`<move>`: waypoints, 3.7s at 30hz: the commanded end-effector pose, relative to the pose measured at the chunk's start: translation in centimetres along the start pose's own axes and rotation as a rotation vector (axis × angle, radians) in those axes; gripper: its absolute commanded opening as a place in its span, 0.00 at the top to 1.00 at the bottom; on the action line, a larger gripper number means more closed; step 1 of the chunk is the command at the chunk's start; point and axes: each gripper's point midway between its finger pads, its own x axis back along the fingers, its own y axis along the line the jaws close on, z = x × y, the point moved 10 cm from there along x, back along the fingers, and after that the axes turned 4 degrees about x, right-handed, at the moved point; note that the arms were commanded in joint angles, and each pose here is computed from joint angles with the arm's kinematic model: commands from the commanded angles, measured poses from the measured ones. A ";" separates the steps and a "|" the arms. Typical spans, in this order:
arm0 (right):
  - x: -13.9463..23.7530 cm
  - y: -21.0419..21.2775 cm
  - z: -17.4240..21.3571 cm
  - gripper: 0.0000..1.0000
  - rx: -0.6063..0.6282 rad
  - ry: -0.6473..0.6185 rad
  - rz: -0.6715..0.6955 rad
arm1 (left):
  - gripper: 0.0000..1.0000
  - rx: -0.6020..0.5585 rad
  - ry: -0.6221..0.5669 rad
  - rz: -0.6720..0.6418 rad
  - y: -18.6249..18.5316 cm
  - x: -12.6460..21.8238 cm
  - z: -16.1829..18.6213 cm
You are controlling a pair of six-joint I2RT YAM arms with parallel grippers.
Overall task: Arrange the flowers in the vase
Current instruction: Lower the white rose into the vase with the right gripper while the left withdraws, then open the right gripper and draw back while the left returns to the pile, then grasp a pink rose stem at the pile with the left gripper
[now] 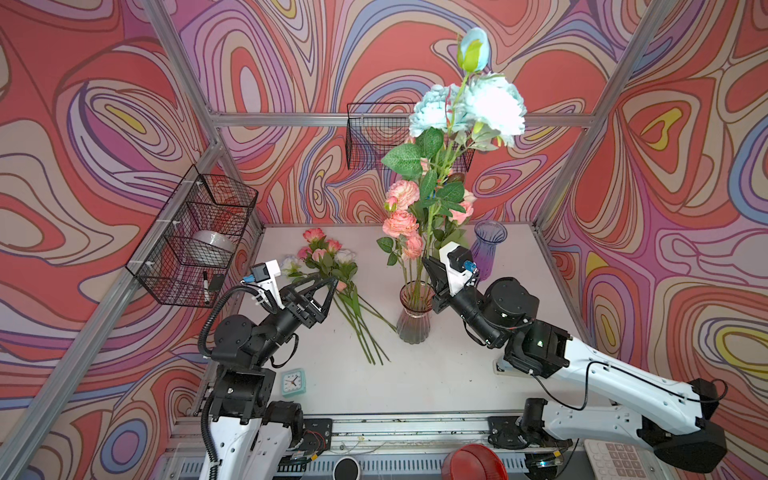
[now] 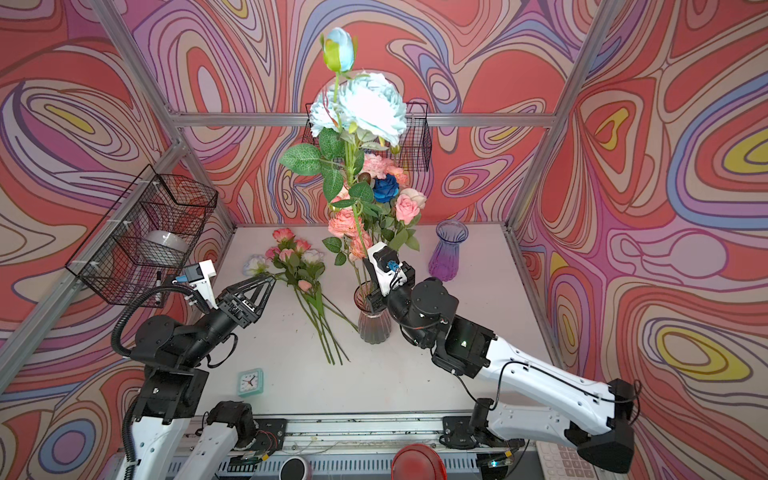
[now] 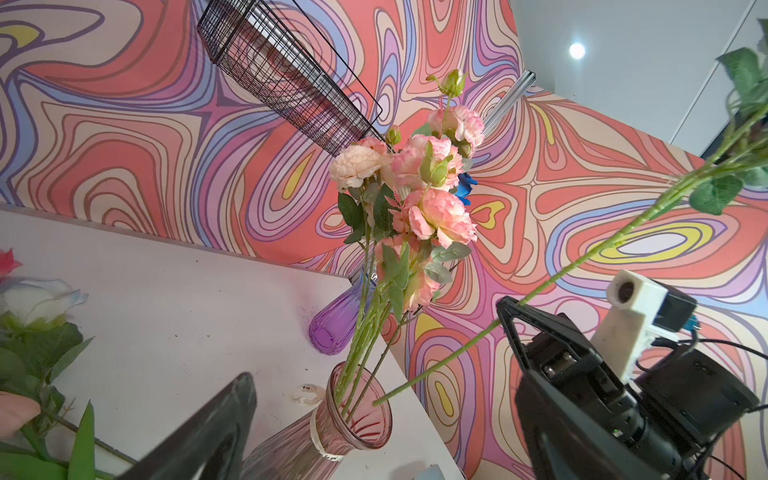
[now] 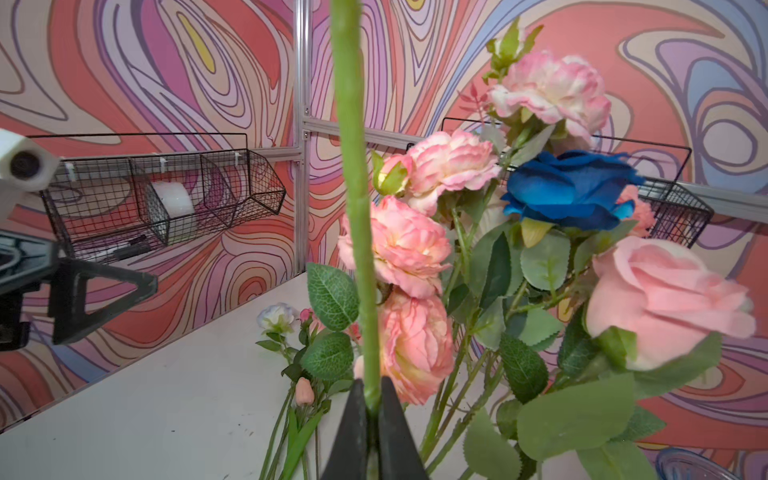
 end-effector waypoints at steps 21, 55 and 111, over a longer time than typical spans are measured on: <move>-0.7 -0.2 8.5 0.81 -0.288 0.295 -0.009 | 0.01 0.069 0.040 -0.106 2.9 -0.6 1.5; 5.6 -1.4 6.0 0.66 -0.462 0.278 -0.196 | 0.50 0.243 0.363 -0.758 17.7 -7.6 9.8; 7.9 -2.6 5.9 0.69 -0.471 0.248 -0.143 | 1.00 0.232 0.320 -0.935 22.8 -10.6 11.2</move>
